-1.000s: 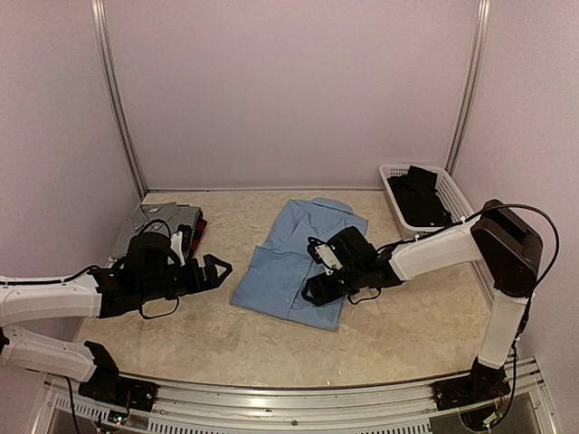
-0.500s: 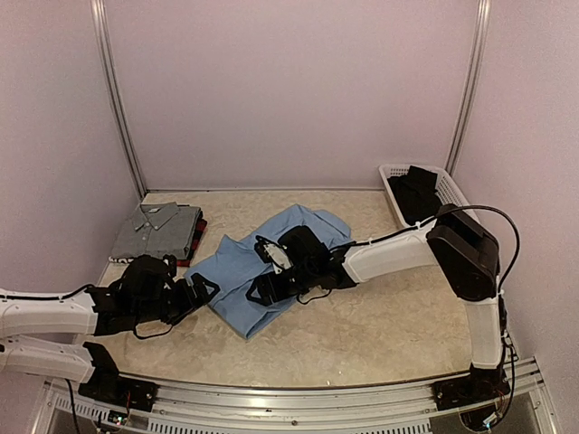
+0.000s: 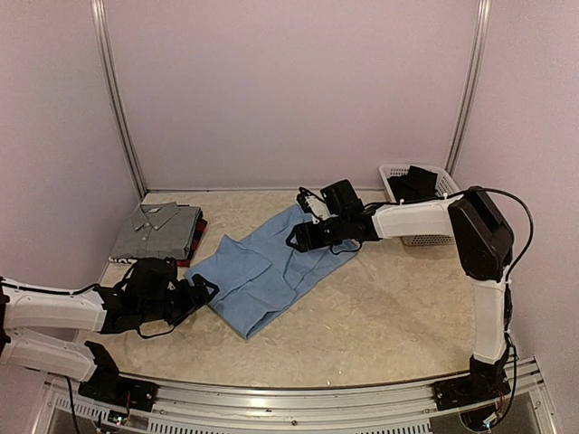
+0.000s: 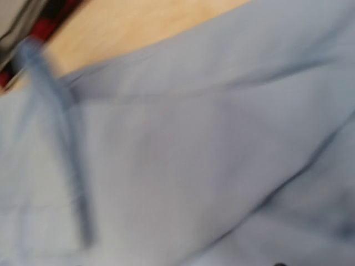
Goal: Fold and stack the long sleeve shirts
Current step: Rotate the 2/3-rectangle-folded shirt from the center of the board.
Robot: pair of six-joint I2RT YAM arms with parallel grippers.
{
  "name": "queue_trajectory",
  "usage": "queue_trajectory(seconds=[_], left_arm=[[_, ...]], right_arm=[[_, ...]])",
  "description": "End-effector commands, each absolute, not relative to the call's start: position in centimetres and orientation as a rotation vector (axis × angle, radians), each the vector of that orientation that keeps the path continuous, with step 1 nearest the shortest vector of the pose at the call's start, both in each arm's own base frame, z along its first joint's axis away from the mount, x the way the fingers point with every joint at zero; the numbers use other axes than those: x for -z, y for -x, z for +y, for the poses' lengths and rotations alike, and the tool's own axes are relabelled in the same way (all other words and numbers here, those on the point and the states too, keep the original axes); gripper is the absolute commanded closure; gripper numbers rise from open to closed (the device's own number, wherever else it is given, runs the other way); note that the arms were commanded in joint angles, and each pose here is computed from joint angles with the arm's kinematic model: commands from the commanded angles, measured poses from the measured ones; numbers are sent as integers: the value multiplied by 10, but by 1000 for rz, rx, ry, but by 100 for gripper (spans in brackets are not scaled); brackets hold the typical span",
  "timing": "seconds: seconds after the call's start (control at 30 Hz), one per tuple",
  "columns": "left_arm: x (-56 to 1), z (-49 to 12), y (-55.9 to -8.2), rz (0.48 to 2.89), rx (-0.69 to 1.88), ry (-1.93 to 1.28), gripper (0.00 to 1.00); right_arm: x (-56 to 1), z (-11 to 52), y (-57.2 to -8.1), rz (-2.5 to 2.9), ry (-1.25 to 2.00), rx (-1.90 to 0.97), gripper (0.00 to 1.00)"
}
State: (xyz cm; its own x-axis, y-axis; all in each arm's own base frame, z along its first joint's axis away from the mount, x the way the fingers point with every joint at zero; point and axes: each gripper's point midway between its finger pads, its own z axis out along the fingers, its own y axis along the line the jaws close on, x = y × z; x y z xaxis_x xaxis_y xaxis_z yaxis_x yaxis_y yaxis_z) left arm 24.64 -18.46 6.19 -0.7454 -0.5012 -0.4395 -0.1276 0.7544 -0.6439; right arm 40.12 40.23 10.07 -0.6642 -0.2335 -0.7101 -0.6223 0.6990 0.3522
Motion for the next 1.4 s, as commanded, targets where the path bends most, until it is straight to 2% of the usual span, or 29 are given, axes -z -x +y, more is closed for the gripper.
queue_trajectory(seconds=[0.0, 0.13, 0.37, 0.67, 1.0, 1.23, 1.37], left_arm=[[-62, -183, -253, 2312, 807, 482, 5], [-63, -184, -262, 2324, 805, 455, 9], [-57, -185, -266, 2359, 791, 444, 10], [-45, -179, -262, 2394, 806, 451, 10], [-50, -197, -265, 2409, 908, 288, 12], [-41, -212, -269, 2444, 1005, 238, 13], [-34, -218, -268, 2466, 1035, 235, 16]], right_arm=[[-70, 386, -432, 2313, 649, -697, 31], [-53, 375, -441, 2350, 633, -669, 33], [-27, 354, -440, 2418, 594, -640, 35], [-1, 316, -396, 2529, 504, -596, 37], [-3, 278, -345, 2575, 424, -555, 38], [-40, 283, -355, 2482, 459, -552, 37], [-61, 286, -372, 2428, 494, -498, 37]])
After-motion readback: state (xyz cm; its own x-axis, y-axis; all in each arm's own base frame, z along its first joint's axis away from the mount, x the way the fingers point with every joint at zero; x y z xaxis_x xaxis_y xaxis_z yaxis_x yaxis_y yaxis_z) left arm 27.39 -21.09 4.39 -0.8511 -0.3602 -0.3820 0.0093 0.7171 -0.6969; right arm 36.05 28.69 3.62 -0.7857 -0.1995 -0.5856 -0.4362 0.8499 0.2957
